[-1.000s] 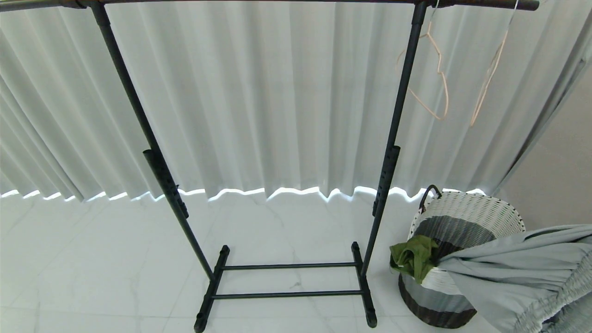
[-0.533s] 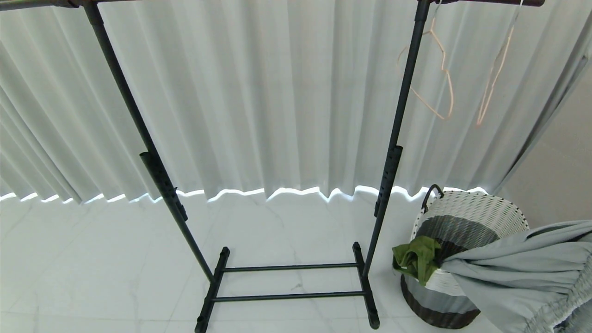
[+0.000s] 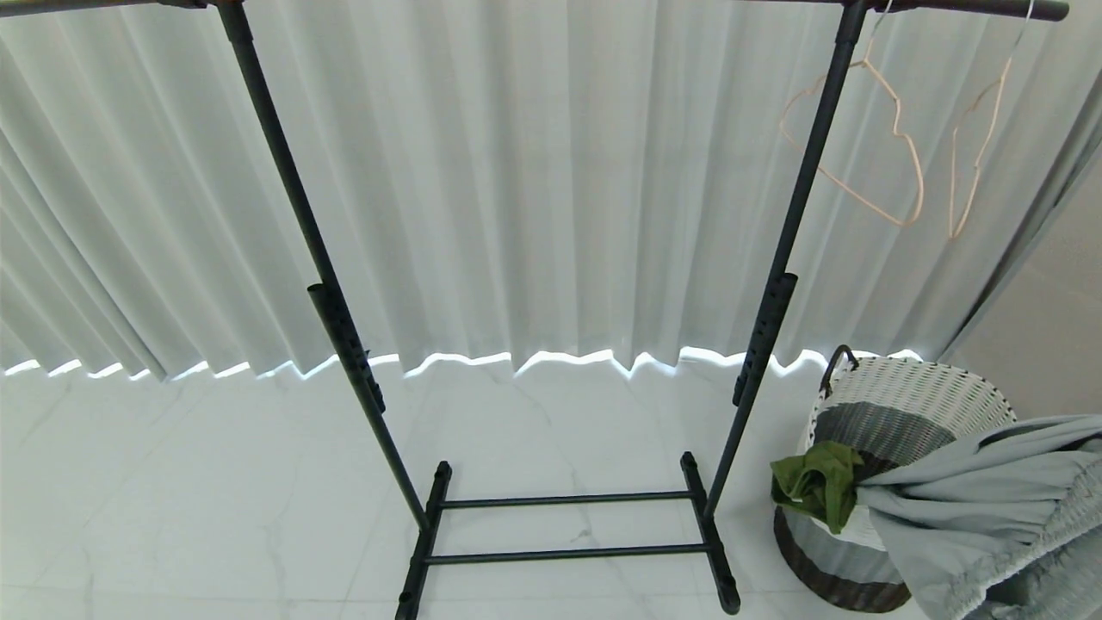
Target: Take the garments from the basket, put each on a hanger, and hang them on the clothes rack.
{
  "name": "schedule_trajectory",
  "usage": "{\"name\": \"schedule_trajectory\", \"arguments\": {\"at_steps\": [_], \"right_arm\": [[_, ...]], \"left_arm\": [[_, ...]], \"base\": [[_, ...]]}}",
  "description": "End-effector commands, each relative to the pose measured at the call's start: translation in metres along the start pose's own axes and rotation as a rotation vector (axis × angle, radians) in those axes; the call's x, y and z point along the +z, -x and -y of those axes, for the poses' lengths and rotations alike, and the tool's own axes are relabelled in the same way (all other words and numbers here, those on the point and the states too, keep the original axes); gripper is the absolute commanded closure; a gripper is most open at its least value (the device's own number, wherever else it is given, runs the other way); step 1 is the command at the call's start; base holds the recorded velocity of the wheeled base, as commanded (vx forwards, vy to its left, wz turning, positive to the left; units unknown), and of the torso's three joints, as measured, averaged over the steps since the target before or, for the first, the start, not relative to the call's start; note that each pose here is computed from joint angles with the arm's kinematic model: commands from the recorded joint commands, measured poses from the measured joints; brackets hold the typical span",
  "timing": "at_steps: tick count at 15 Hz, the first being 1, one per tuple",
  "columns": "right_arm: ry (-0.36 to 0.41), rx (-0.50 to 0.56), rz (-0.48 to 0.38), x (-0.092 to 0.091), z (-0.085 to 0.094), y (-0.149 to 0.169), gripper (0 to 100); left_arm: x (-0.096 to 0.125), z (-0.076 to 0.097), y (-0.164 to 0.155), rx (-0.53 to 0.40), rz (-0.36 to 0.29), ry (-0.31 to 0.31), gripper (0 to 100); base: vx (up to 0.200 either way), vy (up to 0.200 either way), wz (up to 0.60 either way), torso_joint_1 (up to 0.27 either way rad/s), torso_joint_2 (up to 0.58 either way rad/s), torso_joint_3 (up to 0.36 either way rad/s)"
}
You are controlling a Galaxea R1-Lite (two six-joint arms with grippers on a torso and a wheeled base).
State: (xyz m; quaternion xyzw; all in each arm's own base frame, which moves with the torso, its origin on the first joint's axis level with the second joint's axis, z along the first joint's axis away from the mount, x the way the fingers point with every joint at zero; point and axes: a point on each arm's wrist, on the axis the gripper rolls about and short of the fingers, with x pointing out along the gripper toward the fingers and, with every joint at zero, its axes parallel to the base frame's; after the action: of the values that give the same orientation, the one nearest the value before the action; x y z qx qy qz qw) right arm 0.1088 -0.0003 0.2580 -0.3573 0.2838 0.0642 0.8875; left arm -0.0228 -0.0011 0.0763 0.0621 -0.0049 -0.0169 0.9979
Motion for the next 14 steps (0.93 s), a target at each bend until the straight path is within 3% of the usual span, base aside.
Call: {"name": "schedule_trajectory", "arguments": {"at_steps": [1,7,8,10,14], "right_arm": [[0.002,0.004,-0.003,0.0,0.0,-0.001,100],[-0.021,0.023,0.002,-0.002,-0.003,0.005,100],[-0.038,0.026,0.022,-0.001,-0.002,0.01,100],[-0.054,0.043,0.011,0.003,0.004,0.028,100],[-0.088,0.103,0.01,0.015,0.022,0.085,100]], "left_arm": [[0.0,0.0,0.0,0.0,-0.002,0.0,0],[0.001,0.0,0.0,-0.006,0.012,-0.001,0],[0.018,-0.001,0.004,-0.042,0.074,0.027,0],[0.057,-0.004,0.005,-0.157,0.117,0.056,0],[0.14,-0.012,-0.041,-0.332,0.021,0.076,0]], "base": [[0.0,0.0,0.0,0.0,0.0,0.0],[0.0,0.0,0.0,0.0,0.0,0.0],[0.0,0.0,0.0,0.0,0.0,0.0],[0.0,0.0,0.0,0.0,0.0,0.0],[0.0,0.0,0.0,0.0,0.0,0.0]]}}
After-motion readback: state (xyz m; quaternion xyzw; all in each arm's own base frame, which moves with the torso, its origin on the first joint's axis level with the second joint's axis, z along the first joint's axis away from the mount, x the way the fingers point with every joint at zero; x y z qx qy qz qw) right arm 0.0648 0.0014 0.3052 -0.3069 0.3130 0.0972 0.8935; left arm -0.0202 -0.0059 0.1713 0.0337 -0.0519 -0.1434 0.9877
